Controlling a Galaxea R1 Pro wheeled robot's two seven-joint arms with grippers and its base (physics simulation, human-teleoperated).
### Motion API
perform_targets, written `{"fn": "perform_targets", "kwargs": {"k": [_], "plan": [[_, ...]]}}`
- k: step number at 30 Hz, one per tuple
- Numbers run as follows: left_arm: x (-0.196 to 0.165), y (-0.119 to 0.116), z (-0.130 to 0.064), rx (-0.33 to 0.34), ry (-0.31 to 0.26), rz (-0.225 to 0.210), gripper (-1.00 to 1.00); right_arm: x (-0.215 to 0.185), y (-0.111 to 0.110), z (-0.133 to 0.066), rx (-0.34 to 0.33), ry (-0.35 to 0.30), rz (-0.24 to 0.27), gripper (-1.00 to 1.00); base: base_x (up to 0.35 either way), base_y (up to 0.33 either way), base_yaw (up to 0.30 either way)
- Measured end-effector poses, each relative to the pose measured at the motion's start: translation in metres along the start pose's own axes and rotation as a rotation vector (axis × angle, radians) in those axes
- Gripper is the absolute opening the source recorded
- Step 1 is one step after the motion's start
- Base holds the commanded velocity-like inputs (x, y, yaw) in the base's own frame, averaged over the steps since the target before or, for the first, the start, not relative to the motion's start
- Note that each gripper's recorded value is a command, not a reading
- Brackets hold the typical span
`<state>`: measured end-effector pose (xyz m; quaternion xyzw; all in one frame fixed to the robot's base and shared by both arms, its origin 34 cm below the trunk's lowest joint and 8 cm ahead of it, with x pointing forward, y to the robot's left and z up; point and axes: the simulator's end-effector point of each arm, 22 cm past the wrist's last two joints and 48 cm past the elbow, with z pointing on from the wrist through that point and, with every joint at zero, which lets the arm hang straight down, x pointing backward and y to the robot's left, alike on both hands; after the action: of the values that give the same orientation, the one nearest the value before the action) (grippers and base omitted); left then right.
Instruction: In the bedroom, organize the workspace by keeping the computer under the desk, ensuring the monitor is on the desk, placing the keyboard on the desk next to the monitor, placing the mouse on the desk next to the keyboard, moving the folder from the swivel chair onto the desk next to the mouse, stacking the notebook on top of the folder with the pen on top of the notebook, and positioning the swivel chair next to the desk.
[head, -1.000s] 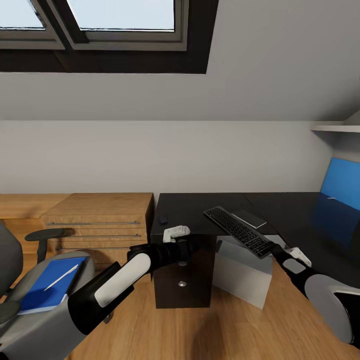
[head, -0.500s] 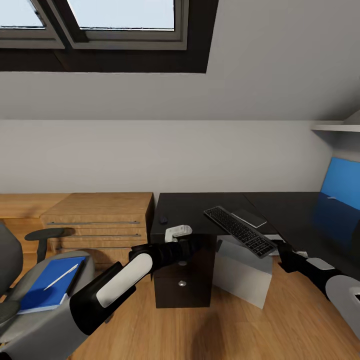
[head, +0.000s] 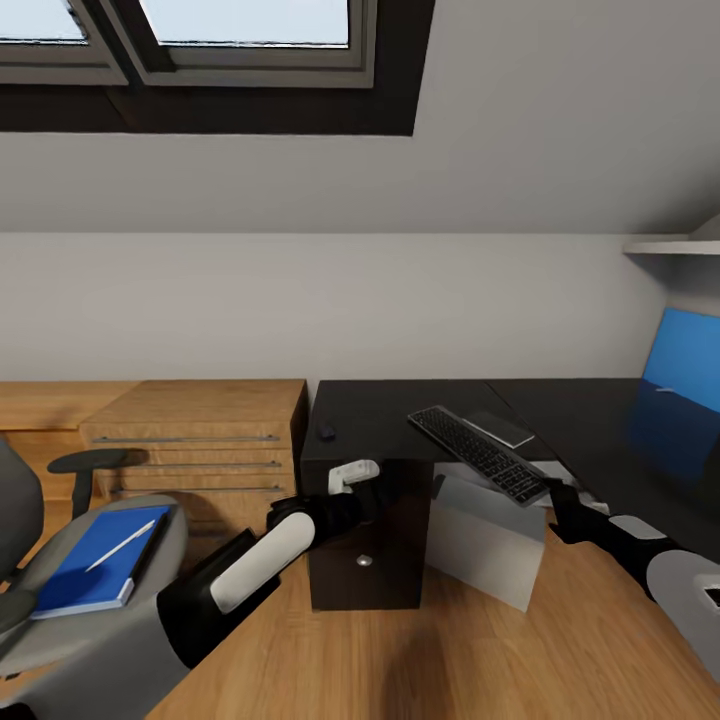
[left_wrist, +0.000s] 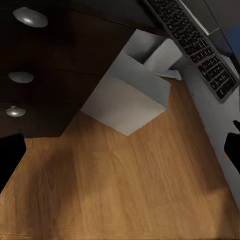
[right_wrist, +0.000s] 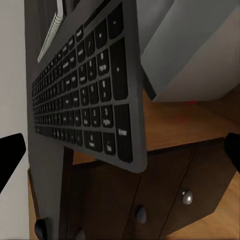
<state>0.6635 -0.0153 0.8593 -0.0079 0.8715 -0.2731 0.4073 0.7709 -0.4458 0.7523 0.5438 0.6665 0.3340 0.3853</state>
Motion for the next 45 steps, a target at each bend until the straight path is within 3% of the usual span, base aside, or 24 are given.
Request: {"fn": "perform_targets", "kwargs": {"k": [1,2,6,20,35,45], "plan": [[0.007,0.007,0.005,-0.017,0.012,0.0,1.0,0.001,-0.002,0.001,0.0,-0.002,-0.001,1.0,0.0,0.0,0.0],[0.032,0.024,0.025,-0.076,0.065,-0.009,1.0,-0.002,-0.005,0.003,0.005,-0.035,-0.012,1.0,0.0,0.0,0.0],[0.051,0.034,0.036,-0.102,0.091,-0.008,1.0,-0.009,-0.013,0.006,0.008,-0.076,-0.028,1.0,0.0,0.0,0.0],[0.079,0.042,0.049,-0.099,0.1,0.008,1.0,-0.012,-0.024,0.013,-0.064,-0.092,-0.039,1.0,0.0,0.0,0.0],[0.104,0.055,0.059,-0.096,0.096,0.02,1.0,-0.005,-0.055,0.023,-0.064,-0.087,-0.055,1.0,0.0,0.0,0.0],[0.111,0.061,0.059,-0.107,0.107,0.045,1.0,-0.001,-0.056,0.024,-0.058,-0.078,-0.08,1.0,0.0,0.0,0.0]]}}
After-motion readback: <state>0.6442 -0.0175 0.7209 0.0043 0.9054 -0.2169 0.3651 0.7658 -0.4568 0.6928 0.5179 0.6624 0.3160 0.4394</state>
